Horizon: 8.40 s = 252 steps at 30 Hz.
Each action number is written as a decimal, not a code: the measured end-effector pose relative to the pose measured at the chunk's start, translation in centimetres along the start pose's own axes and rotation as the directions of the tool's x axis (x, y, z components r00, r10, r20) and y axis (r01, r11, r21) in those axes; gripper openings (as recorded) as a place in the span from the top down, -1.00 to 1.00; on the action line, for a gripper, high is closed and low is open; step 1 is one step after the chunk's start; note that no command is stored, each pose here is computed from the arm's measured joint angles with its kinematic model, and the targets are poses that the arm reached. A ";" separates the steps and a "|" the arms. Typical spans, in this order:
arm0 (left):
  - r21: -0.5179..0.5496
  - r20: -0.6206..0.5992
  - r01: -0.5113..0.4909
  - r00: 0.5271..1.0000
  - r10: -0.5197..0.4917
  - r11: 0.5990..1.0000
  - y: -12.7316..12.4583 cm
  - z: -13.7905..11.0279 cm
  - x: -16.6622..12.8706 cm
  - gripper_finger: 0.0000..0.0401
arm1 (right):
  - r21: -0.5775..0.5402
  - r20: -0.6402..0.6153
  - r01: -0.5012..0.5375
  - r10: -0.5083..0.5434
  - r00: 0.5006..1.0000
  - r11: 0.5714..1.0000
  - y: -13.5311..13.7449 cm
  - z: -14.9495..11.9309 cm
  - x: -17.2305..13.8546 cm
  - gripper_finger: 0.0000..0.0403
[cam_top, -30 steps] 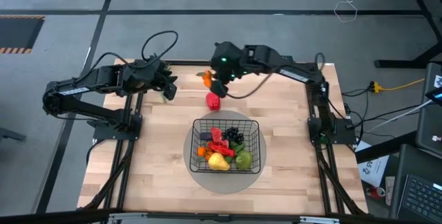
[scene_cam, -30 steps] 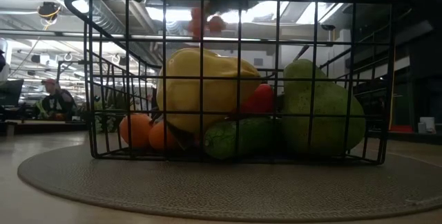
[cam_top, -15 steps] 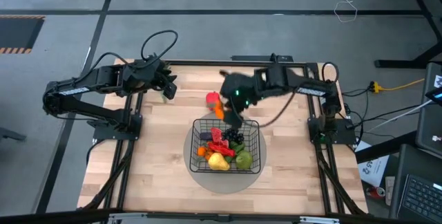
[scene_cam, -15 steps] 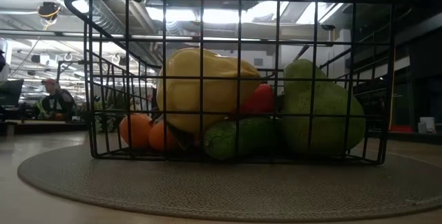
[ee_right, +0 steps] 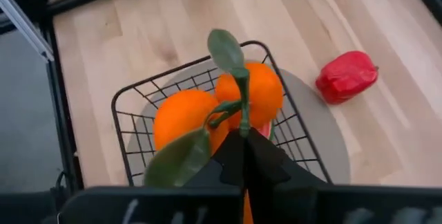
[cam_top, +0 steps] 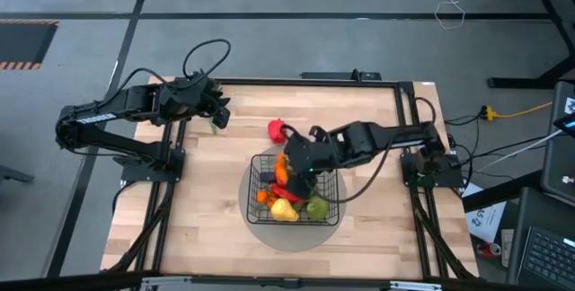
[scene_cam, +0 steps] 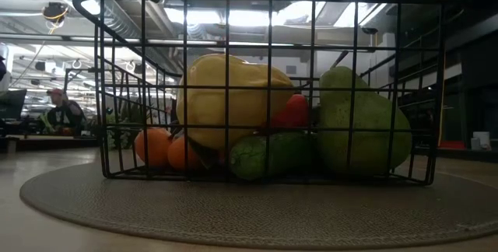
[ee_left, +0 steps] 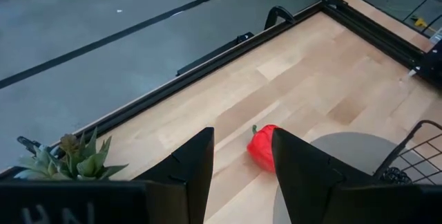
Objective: Build produce basket
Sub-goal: Put the orange tangerines into the black wire basket, then put the red bell pepper into the black wire basket
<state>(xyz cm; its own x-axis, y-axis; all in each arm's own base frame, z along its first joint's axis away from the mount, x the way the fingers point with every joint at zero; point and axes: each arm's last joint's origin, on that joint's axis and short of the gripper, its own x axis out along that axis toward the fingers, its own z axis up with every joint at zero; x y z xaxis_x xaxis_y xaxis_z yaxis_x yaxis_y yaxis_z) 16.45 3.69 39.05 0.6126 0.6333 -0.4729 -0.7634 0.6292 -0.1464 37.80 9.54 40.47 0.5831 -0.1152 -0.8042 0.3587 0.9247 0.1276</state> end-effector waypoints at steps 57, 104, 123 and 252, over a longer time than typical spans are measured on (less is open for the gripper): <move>0.009 -0.014 -0.006 1.000 0.006 1.000 0.1 -0.1 0.0 0.29 | -0.140 0.052 0.181 -0.175 0.983 0.973 -9.4 6.4 9.3 -0.15; 0.085 -0.013 -0.018 1.000 0.019 0.996 0.0 -0.1 0.2 0.29 | 0.191 -0.498 0.099 0.009 0.867 0.977 -18.3 2.9 24.1 -0.15; 0.102 -0.021 -0.051 0.998 0.053 0.993 0.2 -0.3 0.2 0.29 | -0.005 -0.637 0.272 -0.213 0.741 0.962 -21.0 1.7 22.8 -0.15; 0.074 0.029 -0.077 0.997 0.075 0.994 -0.4 0.1 0.8 0.29 | -0.079 -0.633 0.179 -0.188 0.751 0.981 -17.7 1.1 18.4 0.18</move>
<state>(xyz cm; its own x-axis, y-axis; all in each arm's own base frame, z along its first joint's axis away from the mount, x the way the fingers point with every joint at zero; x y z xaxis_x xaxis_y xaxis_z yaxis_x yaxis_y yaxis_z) 17.24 3.97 38.79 0.5594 0.6914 -0.4573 -0.7909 0.6103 -0.0447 43.02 -9.37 24.02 -0.0910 -0.0309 -0.9954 0.3989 0.9147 -0.0648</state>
